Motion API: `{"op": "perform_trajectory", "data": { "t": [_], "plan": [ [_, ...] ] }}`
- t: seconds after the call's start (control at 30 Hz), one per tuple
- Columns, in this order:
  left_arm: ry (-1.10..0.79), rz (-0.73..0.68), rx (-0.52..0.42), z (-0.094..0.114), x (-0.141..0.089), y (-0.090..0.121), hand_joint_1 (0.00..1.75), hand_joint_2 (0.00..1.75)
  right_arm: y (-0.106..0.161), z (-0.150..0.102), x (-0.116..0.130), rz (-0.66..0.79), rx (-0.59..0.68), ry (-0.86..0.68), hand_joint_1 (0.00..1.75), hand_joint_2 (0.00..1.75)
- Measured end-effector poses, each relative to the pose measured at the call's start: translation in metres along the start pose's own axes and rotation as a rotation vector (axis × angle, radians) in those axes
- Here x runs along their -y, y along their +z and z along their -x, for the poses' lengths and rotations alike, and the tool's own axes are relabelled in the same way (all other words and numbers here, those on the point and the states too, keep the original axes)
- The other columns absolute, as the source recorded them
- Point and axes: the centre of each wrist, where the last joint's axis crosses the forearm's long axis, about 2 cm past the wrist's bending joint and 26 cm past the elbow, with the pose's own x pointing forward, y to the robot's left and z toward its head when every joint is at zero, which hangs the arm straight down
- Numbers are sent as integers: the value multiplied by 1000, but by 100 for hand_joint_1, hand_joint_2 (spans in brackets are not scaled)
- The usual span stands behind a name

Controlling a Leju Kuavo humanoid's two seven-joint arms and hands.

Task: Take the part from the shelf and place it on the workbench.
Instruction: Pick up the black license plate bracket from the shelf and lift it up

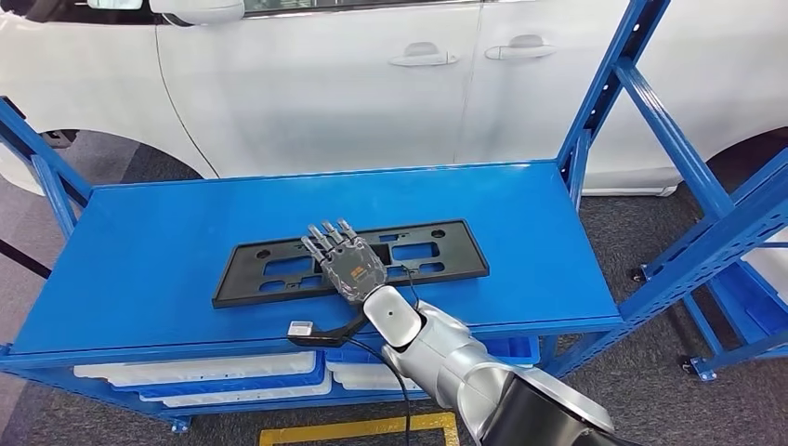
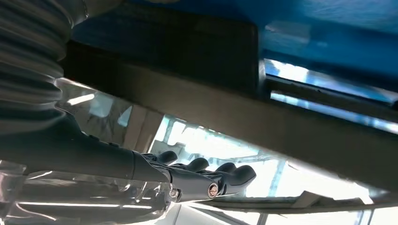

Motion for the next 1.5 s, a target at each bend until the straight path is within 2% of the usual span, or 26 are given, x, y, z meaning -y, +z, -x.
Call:
{"op": "perform_trajectory", "data": {
  "t": [0.07,0.1,0.4,0.8,1.17,1.27,1.37,1.5],
  "plan": [
    [0,3,3,-1,0,0,0,0,-1,3,-1,-24,-18,23,163,175],
    [0,4,4,-1,0,0,0,0,0,5,-2,-39,-27,34,175,175],
    [-1,13,8,-2,-1,-1,0,0,10,24,-18,-113,-58,90,175,175],
    [-12,33,20,-2,1,-1,0,0,8,30,-18,-113,-69,89,175,175],
    [-52,81,116,-3,2,-1,0,0,10,37,-20,-114,-80,80,175,175],
    [-60,93,125,-4,3,-1,0,0,10,39,-20,-80,-62,47,175,175],
    [-62,107,139,-5,4,-1,0,0,11,38,-18,3,-10,-52,175,175],
    [-62,117,147,-6,7,-1,0,0,2,41,-5,117,10,-152,175,175]
  ]
}}
